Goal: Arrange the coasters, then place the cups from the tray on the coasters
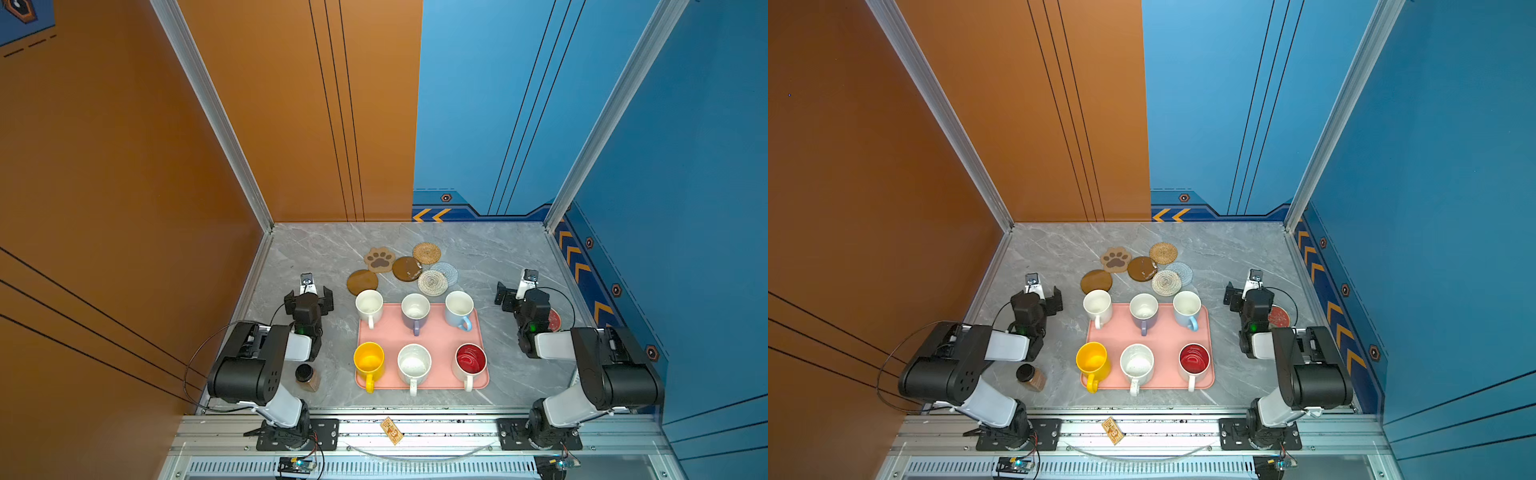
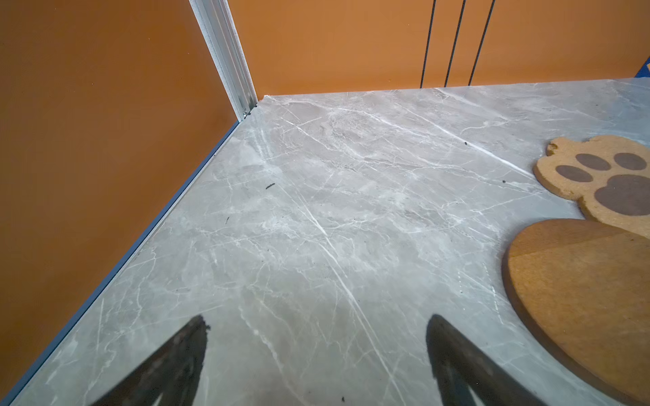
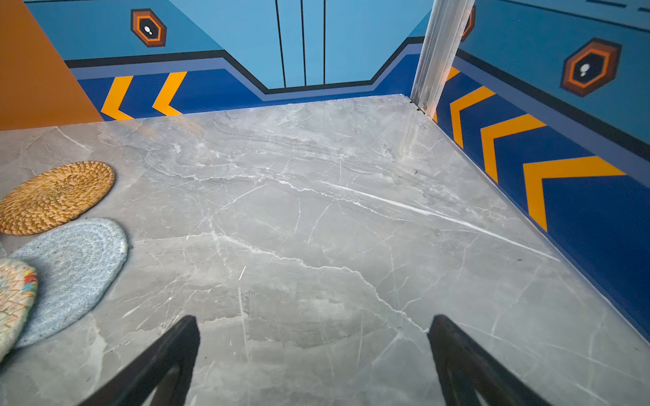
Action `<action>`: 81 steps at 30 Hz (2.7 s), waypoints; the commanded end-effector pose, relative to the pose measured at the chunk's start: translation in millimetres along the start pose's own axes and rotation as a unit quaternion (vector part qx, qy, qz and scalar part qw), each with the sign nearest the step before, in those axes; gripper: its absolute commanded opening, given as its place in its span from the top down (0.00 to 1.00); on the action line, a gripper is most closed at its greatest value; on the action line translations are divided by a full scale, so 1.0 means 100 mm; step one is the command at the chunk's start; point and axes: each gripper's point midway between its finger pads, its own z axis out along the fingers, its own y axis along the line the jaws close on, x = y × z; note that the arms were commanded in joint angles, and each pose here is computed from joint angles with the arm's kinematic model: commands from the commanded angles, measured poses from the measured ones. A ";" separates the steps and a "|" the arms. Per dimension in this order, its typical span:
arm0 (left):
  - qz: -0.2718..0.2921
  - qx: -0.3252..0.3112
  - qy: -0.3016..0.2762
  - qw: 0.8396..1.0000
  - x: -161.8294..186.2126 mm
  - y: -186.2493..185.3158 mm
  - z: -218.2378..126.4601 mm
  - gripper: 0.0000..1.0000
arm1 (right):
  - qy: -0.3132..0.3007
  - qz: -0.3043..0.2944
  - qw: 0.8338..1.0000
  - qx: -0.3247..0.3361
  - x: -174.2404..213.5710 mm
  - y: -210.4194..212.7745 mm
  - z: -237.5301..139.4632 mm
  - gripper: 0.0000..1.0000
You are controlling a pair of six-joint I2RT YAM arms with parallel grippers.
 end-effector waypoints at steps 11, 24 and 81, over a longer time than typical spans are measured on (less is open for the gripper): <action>-0.009 0.005 -0.009 1.000 -0.08 -0.01 0.01 0.02 | -0.002 -0.006 1.000 0.008 0.00 0.00 -0.01 0.00; -0.009 0.005 -0.010 1.000 -0.08 -0.01 0.01 0.02 | -0.002 -0.008 1.000 0.008 0.00 0.01 -0.01 0.00; -0.058 0.277 0.214 0.935 -1.03 -1.37 -0.63 0.32 | 0.468 -0.009 0.833 -0.296 -0.18 2.25 0.36 0.36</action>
